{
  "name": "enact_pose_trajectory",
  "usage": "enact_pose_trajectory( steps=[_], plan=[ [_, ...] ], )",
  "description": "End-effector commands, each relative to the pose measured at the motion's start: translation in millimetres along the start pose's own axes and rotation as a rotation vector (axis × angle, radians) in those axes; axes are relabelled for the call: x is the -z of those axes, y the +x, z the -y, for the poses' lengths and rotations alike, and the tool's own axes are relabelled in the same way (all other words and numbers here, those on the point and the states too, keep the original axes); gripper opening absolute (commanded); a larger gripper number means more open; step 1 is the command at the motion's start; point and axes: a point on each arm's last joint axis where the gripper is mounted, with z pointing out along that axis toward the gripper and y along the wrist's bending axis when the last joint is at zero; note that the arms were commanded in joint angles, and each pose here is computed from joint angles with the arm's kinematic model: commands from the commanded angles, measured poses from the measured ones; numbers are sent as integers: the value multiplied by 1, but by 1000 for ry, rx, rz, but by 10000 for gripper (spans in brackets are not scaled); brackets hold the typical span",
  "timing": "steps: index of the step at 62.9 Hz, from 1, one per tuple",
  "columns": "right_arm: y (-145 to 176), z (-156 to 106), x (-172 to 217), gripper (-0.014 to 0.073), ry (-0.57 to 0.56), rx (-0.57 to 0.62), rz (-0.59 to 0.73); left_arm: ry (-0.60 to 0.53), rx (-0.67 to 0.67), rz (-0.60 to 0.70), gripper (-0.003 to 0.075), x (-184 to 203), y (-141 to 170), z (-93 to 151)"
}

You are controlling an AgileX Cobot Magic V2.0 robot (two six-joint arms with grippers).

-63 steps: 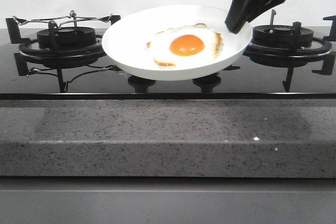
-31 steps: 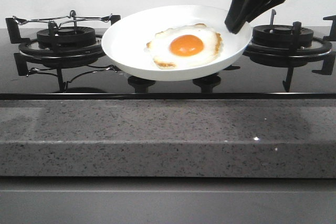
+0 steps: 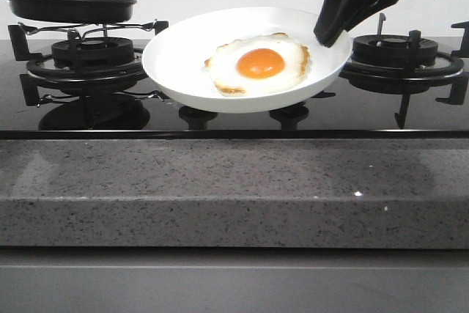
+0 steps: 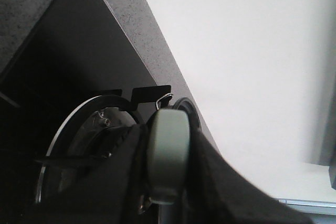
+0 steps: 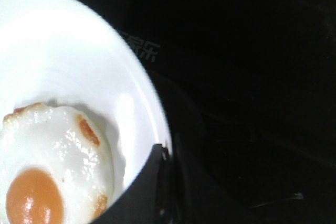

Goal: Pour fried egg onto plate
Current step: 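Carry the empty pan back onto its burner with the left gripper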

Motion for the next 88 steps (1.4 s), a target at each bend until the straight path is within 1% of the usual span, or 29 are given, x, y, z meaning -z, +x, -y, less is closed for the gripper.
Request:
enact_pose_trajectory(
  steps=[1, 11, 16, 20, 21, 22, 25, 26, 30, 35, 41, 53, 59, 64, 67, 73, 80, 83, 85, 88],
  plan=[
    [-13, -9, 25, -106, -27, 0, 124, 92, -33, 19, -20, 5, 6, 37],
    [-13, -9, 25, -106, -27, 0, 124, 57, -53, 34, -18, 1, 7, 35],
    [-13, -9, 25, -106, -27, 0, 124, 57, -55, 29, 19, 1, 7, 36],
    [-13, -9, 25, -106, -27, 0, 124, 60, -56, 20, 102, 1, 8, 36],
    [-13, -9, 25, -106, -27, 0, 124, 60, -57, 18, 137, 1, 8, 36],
    [-13, -9, 25, -106, -27, 0, 124, 58, -59, 17, 148, 1, 9, 36],
    [-13, -9, 25, -106, -27, 0, 124, 56, -62, 13, 224, 1, 9, 35],
    [-13, -9, 25, -106, -27, 0, 124, 57, -62, 12, 262, 1, 9, 35],
    [-13, -9, 25, -106, -27, 0, 124, 57, -68, -6, 354, 1, 11, 35],
    [-13, -9, 25, -106, -27, 0, 124, 35, -94, -39, 464, 2, 13, 33],
    [-13, -9, 25, -106, -27, 0, 124, -4, -145, -94, 506, 7, 16, 30],
    [-13, -9, 25, -106, -27, 0, 124, -57, -202, -181, 505, 26, 17, 27],
    [-13, -9, 25, -106, -27, 0, 124, -69, -228, -195, 502, 40, 18, 31],
    [-13, -9, 25, -106, -27, 0, 124, -77, -258, -204, 482, 48, 21, 38],
    [-13, -9, 25, -106, -27, 0, 124, -87, -279, -208, 449, 51, 23, 42],
    [-13, -9, 25, -106, -27, 0, 124, -94, -310, -217, 337, 56, 30, 50],
    [-13, -9, 25, -106, -27, 0, 124, -84, -313, -252, 157, 59, 41, 54],
    [-13, -9, 25, -106, -27, 0, 124, -87, -315, -268, 92, 59, 46, 54],
    [-13, -9, 25, -106, -27, 0, 124, -86, -314, -273, 61, 59, 49, 54],
    [-13, -9, 25, -106, -27, 0, 124, -88, -314, -279, 40, 59, 54, 55]
  ],
)
